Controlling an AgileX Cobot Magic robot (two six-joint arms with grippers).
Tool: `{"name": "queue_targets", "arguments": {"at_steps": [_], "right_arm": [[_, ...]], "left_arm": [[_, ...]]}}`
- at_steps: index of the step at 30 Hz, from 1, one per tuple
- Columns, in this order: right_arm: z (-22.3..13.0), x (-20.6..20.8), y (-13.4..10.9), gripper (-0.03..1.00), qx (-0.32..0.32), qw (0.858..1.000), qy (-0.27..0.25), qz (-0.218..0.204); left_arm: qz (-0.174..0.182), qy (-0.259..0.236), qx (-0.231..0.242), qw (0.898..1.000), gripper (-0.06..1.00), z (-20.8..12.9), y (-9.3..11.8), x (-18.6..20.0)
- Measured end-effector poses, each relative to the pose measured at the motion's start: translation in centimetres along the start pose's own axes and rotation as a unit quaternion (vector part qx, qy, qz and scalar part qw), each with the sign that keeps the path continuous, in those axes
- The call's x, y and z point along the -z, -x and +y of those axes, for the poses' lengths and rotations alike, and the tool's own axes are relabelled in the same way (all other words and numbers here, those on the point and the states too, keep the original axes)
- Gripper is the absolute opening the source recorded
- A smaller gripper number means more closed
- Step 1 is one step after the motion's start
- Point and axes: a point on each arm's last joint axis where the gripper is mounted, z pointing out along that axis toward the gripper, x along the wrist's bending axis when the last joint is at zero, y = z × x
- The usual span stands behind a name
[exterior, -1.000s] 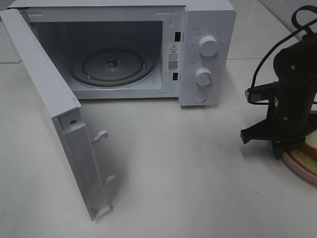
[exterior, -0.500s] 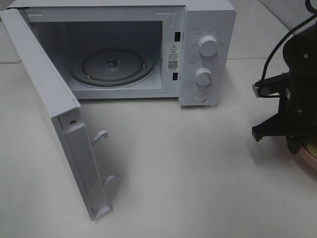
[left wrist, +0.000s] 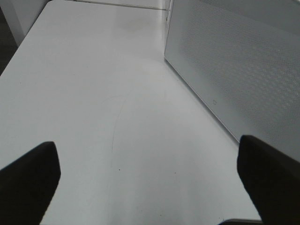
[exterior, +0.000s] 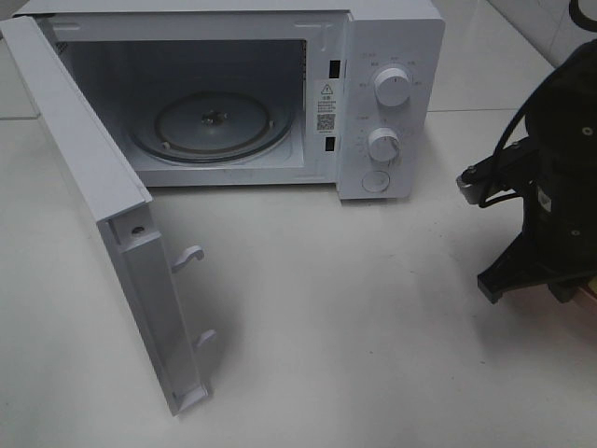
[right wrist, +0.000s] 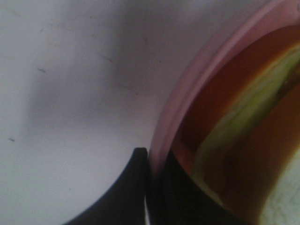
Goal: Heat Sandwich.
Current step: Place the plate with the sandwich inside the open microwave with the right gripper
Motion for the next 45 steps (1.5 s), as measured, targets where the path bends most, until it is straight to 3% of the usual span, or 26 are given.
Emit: {"name": "queue_targets", "arguments": {"at_steps": [9, 16, 24, 28, 29, 31, 32, 33, 34, 37, 38, 39, 41, 42, 43, 44, 45], "right_arm": [[-2.6, 2.6, -2.3, 0.05, 0.09, 0.994, 0.055, 0.0], [-5.0, 3.7, -4.0, 0.05, 0.153, 0.986, 0.064, -0.012], [-8.4, 4.8, -5.5, 0.05, 0.229, 0.968, 0.104, -0.013], [-10.4, 5.2, -6.5, 0.05, 0.317, 0.939, 0.132, -0.016], [-10.4, 5.2, -6.5, 0.05, 0.317, 0.939, 0.132, -0.016], [-10.8, 5.5, -6.9, 0.05, 0.352, 0.925, 0.144, -0.016], [-10.9, 5.6, -7.1, 0.05, 0.374, 0.915, 0.151, -0.017], [-11.1, 5.8, -7.5, 0.05, 0.413, 0.896, 0.162, -0.018], [-11.1, 5.8, -7.5, 0.05, 0.413, 0.896, 0.162, -0.018], [-11.1, 5.9, -7.8, 0.05, 0.481, 0.859, 0.175, -0.024], [-11.1, 6.0, -7.9, 0.05, 0.52, 0.835, 0.179, -0.031], [-11.1, 6.0, -7.9, 0.05, 0.52, 0.835, 0.179, -0.031], [-11.1, 6.0, -8.0, 0.05, 0.56, 0.809, 0.177, -0.04], [-11.1, 6.0, -8.0, 0.05, 0.6, 0.779, 0.175, -0.048], [-11.1, 6.0, -8.0, 0.05, 0.619, 0.764, 0.175, -0.052], [-11.1, 6.0, -8.0, 0.05, 0.619, 0.764, 0.175, -0.052], [-11.1, 6.0, -8.0, 0.05, 0.636, 0.75, 0.176, -0.056]], "left_arm": [[0.0, 0.0, 0.0, 1.0, 0.96, 0.0, 0.0, 0.0], [0.0, 0.0, 0.0, 1.0, 0.96, 0.0, 0.0, 0.0], [0.0, 0.0, 0.0, 1.0, 0.96, 0.0, 0.0, 0.0], [0.0, 0.0, 0.0, 1.0, 0.96, 0.0, 0.0, 0.0], [0.0, 0.0, 0.0, 1.0, 0.96, 0.0, 0.0, 0.0], [0.0, 0.0, 0.0, 1.0, 0.96, 0.0, 0.0, 0.0], [0.0, 0.0, 0.0, 1.0, 0.96, 0.0, 0.0, 0.0], [0.0, 0.0, 0.0, 1.0, 0.96, 0.0, 0.0, 0.0], [0.0, 0.0, 0.0, 1.0, 0.96, 0.0, 0.0, 0.0], [0.0, 0.0, 0.0, 1.0, 0.96, 0.0, 0.0, 0.0], [0.0, 0.0, 0.0, 1.0, 0.96, 0.0, 0.0, 0.0], [0.0, 0.0, 0.0, 1.0, 0.96, 0.0, 0.0, 0.0], [0.0, 0.0, 0.0, 1.0, 0.96, 0.0, 0.0, 0.0], [0.0, 0.0, 0.0, 1.0, 0.96, 0.0, 0.0, 0.0], [0.0, 0.0, 0.0, 1.0, 0.96, 0.0, 0.0, 0.0], [0.0, 0.0, 0.0, 1.0, 0.96, 0.0, 0.0, 0.0], [0.0, 0.0, 0.0, 1.0, 0.96, 0.0, 0.0, 0.0]]}}
